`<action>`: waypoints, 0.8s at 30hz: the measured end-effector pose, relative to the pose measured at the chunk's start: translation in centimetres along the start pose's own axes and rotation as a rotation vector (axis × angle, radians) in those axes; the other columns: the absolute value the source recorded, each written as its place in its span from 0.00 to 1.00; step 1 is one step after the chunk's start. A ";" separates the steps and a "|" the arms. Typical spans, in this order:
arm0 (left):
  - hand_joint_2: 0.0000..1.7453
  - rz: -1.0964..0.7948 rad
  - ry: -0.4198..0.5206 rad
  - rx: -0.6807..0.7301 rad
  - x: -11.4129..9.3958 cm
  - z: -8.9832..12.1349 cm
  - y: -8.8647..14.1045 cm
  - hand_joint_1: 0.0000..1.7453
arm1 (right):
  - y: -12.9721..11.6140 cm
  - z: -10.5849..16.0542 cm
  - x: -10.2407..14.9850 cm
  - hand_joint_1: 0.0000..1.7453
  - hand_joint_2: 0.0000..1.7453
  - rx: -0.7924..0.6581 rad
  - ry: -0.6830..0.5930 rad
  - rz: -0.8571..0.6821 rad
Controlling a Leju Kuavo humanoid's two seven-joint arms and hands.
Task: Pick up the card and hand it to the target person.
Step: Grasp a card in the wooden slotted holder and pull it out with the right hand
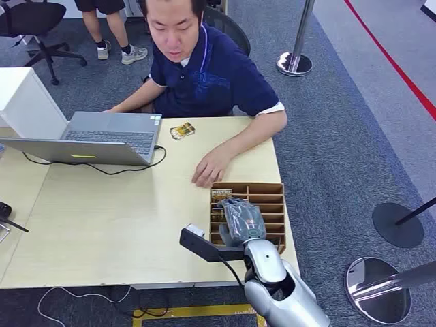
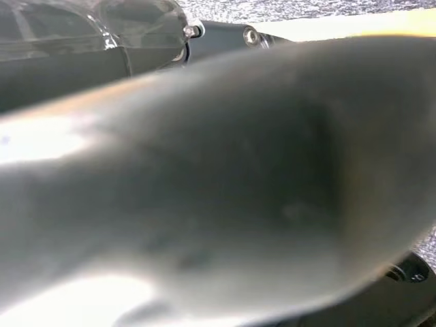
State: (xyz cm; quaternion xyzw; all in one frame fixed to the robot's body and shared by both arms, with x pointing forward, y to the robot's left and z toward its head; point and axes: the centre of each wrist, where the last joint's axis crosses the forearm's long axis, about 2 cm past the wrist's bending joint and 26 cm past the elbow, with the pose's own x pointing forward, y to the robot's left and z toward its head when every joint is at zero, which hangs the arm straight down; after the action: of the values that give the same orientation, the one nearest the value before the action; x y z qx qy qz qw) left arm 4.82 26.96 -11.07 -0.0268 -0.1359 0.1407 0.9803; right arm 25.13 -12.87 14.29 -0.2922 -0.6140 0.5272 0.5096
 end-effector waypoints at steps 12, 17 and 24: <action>0.00 0.000 0.000 -0.002 0.0 0.0 0.0 0.00 | 0.1 -0.1 -0.1 0.57 1.00 0.005 0.003 0.004; 0.00 0.001 0.000 -0.004 0.0 0.0 0.0 0.00 | 0.1 -0.1 -0.1 0.68 1.00 0.004 0.003 0.004; 0.00 0.001 -0.001 -0.007 0.0 0.0 0.0 0.00 | 0.0 -0.2 -0.1 0.70 1.00 0.002 0.002 0.005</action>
State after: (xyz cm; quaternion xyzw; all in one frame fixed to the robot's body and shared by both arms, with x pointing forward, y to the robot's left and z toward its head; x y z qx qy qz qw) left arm 4.82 26.95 -11.07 -0.0304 -0.1369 0.1408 0.9801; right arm 25.34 -12.89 14.23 -0.2937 -0.6122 0.5288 0.5092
